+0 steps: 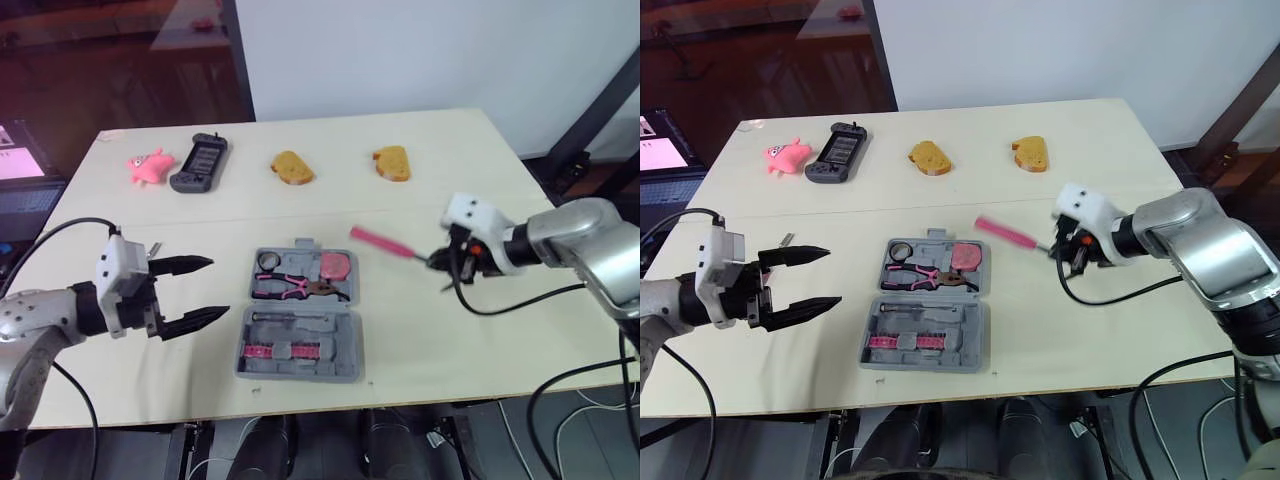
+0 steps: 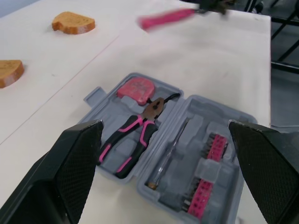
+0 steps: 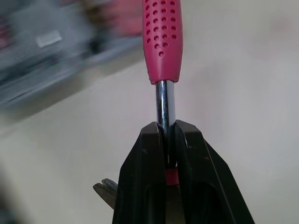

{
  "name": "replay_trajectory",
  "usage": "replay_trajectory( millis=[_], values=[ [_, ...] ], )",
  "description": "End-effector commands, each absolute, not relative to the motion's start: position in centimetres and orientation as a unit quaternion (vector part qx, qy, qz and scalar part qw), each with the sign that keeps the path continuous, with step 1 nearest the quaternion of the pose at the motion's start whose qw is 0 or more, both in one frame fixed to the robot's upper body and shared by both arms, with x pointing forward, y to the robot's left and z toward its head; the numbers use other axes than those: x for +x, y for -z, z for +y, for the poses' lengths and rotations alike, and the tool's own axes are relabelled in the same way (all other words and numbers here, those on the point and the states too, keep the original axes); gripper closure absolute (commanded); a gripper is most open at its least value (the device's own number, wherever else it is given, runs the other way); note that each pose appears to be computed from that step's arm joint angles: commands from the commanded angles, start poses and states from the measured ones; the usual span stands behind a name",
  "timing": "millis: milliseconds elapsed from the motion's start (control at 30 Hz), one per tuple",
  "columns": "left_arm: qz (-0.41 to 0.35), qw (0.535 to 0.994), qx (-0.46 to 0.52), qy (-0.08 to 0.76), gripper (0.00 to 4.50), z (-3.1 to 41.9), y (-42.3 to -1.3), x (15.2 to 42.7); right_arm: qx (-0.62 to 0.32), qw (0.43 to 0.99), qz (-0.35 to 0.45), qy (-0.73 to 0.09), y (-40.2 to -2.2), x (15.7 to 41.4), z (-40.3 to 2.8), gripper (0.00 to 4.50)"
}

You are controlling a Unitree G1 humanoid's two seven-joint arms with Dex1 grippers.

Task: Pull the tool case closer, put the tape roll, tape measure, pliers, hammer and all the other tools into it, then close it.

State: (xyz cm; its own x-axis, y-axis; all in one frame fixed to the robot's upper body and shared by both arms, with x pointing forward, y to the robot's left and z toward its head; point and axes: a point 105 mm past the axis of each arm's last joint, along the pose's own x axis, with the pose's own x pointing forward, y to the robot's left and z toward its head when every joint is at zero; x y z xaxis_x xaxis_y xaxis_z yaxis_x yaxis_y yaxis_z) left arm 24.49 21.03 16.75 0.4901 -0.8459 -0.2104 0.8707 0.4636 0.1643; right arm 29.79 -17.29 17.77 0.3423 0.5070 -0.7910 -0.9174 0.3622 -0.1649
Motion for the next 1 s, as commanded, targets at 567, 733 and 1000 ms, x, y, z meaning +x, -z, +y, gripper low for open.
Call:
replay_trajectory(
  millis=[567, 733, 1000],
  values=[
    [0.103, 0.862, 0.153, 0.473, 0.00, 24.1, -15.1, 20.5, -0.390, 0.627, 0.374, -0.561, -16.5, 27.0, -4.5, 4.45],
    [0.120, 0.861, 0.155, 0.469, 0.00, 24.7, -14.4, 19.7, -0.381, 0.626, 0.393, -0.555, -15.1, 27.4, -2.6, 4.45],
    [0.139, 0.868, 0.149, 0.454, 0.00, 25.8, -13.7, 18.4, -0.365, 0.634, 0.412, -0.543, -12.0, 27.6, -1.1, 4.45]
  ],
)
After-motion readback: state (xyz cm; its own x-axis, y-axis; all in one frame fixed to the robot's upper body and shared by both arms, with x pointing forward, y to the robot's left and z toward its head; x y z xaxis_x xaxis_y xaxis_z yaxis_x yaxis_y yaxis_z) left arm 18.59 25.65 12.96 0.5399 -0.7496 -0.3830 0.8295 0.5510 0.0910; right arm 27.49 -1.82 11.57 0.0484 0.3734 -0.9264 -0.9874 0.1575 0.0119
